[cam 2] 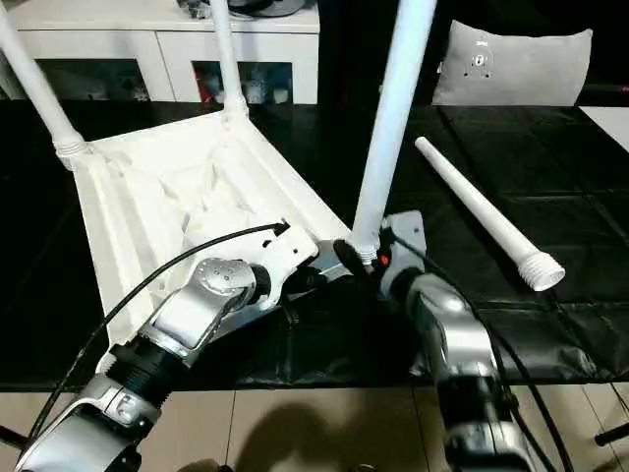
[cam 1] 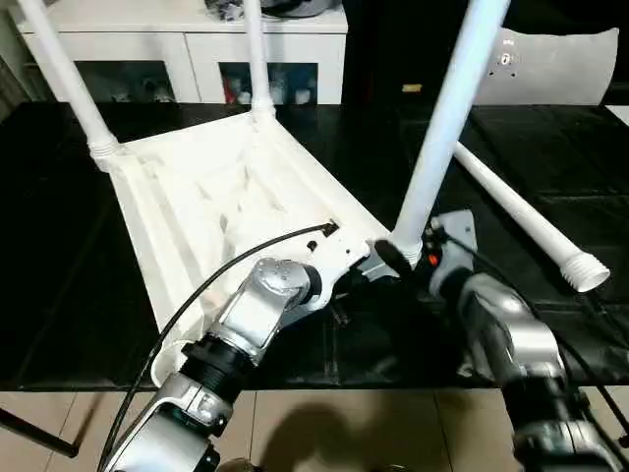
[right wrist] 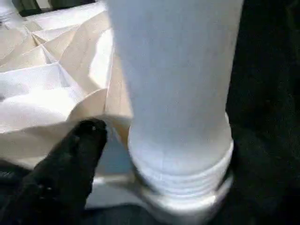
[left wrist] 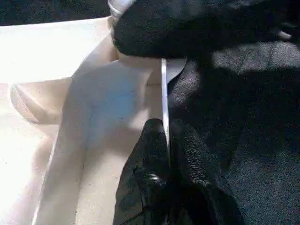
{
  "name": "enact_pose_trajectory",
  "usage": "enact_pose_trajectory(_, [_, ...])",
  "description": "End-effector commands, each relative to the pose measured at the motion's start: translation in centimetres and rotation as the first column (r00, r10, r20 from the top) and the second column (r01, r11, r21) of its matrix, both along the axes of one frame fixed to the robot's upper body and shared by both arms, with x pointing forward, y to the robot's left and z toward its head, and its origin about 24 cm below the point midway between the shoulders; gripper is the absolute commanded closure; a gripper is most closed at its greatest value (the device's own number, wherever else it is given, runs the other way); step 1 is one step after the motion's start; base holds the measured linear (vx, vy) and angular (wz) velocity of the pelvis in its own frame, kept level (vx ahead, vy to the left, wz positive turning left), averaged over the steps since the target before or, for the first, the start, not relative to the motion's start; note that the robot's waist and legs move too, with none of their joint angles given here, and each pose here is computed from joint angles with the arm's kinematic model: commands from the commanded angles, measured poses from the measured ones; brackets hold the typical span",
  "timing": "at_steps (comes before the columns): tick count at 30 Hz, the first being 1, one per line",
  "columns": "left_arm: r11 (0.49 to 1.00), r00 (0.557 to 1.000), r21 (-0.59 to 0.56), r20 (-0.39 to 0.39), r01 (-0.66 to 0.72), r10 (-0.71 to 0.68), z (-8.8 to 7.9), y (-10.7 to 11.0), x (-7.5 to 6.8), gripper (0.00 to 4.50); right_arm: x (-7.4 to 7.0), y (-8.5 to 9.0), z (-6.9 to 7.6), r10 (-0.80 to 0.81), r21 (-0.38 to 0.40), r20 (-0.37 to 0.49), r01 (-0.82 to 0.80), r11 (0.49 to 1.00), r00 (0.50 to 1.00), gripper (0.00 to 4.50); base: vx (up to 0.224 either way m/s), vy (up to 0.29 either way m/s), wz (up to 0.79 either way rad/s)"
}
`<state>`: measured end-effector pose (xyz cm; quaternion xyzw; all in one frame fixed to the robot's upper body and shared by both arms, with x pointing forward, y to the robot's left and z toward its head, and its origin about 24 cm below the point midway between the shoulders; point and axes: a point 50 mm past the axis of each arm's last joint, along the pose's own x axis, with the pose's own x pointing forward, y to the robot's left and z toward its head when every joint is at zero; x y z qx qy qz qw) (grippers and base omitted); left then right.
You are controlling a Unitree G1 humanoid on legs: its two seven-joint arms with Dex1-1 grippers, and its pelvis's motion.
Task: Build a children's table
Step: Rotate table base
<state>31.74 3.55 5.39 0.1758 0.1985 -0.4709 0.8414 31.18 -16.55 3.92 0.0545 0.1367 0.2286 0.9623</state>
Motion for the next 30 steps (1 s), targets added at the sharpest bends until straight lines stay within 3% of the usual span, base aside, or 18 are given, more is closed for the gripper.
enact_pose_trajectory(1, [0.999, 1.0, -0.043, -0.028, 0.011, -0.012, 0.5, -0.3, 0.1, 4.07, -0.5, -0.2, 0.5, 0.012, 0.037, 0.012, -0.012, 0.999, 1.0, 0.04, 0.0, 0.0, 0.0])
enact_pose_trajectory(4, [0.997, 0.999, -0.081, -0.039, 0.02, -0.023, 0.6, -0.5, -0.1, 3.9, -1.3, -1.1, 0.8, -0.02, 0.053, 0.007, 0.019, 0.998, 1.0, 0.0, 0.0, 0.0, 0.0])
enact_pose_trajectory(5, [0.993, 1.0, -0.115, 0.023, 0.008, -0.006, 1.0, -0.6, 0.0, 3.67, -2.1, -1.8, 1.1, -0.022, 0.06, -0.002, 0.022, 0.998, 1.0, 0.0, 0.0, 0.0, 0.0])
enact_pose_trajectory(8, [0.977, 0.998, -0.212, 0.056, -0.013, 0.026, 1.8, -0.6, 0.3, 3.51, -2.9, -2.2, 1.4, 0.025, 0.074, -0.021, -0.023, 0.997, 0.999, 0.0, 0.0, 0.0, 0.0])
enact_pose_trajectory(10, [0.931, 0.997, -0.365, 0.065, -0.013, 0.04, 3.3, -0.3, 0.2, 3.51, -3.6, -2.3, 1.6, 0.087, 0.047, -0.006, -0.086, 0.995, 0.996, 0.0, 0.0, 0.0, 0.0])
enact_pose_trajectory(12, [0.9, 0.997, -0.435, 0.054, -0.033, 0.063, 4.1, 0.1, 0.1, 3.51, -4.0, -2.3, 1.7, 0.135, 0.052, -0.013, -0.134, 0.99, 0.991, 0.0, 0.0, 0.0, 0.0])
enact_pose_trajectory(16, [0.884, 0.983, -0.454, 0.085, -0.107, 0.163, 5.2, 2.3, 0.8, 3.51, -4.5, -2.0, 1.9, 0.215, 0.036, -0.047, -0.213, 0.976, 0.976, 0.0, 0.0, 0.0, 0.0])
enact_pose_trajectory(17, [0.901, 0.966, -0.405, 0.131, -0.154, 0.224, 5.6, 4.0, 1.3, 3.51, -4.6, -1.5, 1.8, 0.264, 0.02, -0.066, -0.263, 0.964, 0.962, 0.0, 0.0, 0.0, 0.0])
enact_pose_trajectory(19, [0.912, 0.955, -0.371, 0.157, -0.178, 0.25, 5.7, 4.9, 1.4, 3.51, -4.7, -1.3, 1.9, 0.286, 0.013, -0.072, -0.286, 0.958, 0.956, 0.0, 0.0, 0.0, 0.0])
enact_pose_trajectory(20, [0.929, 0.935, -0.284, 0.193, -0.238, 0.298, 6.0, 7.2, 1.5, 3.69, -4.6, -0.6, 2.0, 0.32, 0.009, -0.077, -0.32, 0.947, 0.944, 0.0, 0.0, 0.0, 0.0])
enact_pose_trajectory(23, [0.899, 0.872, -0.142, 0.219, -0.415, 0.437, 6.7, 12.2, 1.3, 3.87, -4.4, 0.4, 1.7, 0.366, 0.012, -0.113, -0.367, 0.93, 0.924, 0.0, 0.0, 0.0, 0.0])
enact_pose_trajectory(27, [0.871, 0.842, 0.034, 0.277, -0.49, 0.463, 6.9, 16.3, 0.2, 4.3, -4.3, 0.9, 0.9, 0.37, -0.015, -0.154, -0.377, 0.926, 0.916, 0.0, 0.0, 0.0, 0.0])
enact_pose_trajectory(28, [0.871, 0.842, 0.034, 0.277, -0.49, 0.463, 6.9, 16.3, 0.2, 4.3, -4.3, 0.9, 0.9, 0.37, -0.015, -0.154, -0.377, 0.926, 0.916, 0.0, 0.0, 0.0, 0.0])
enact_pose_trajectory(30, [0.836, 0.834, 0.169, 0.308, -0.522, 0.458, 6.9, 18.7, -0.3, 4.4, -4.0, 1.1, 0.7, 0.358, -0.028, -0.164, -0.367, 0.93, 0.919, 0.0, 0.0, 0.0, 0.0])
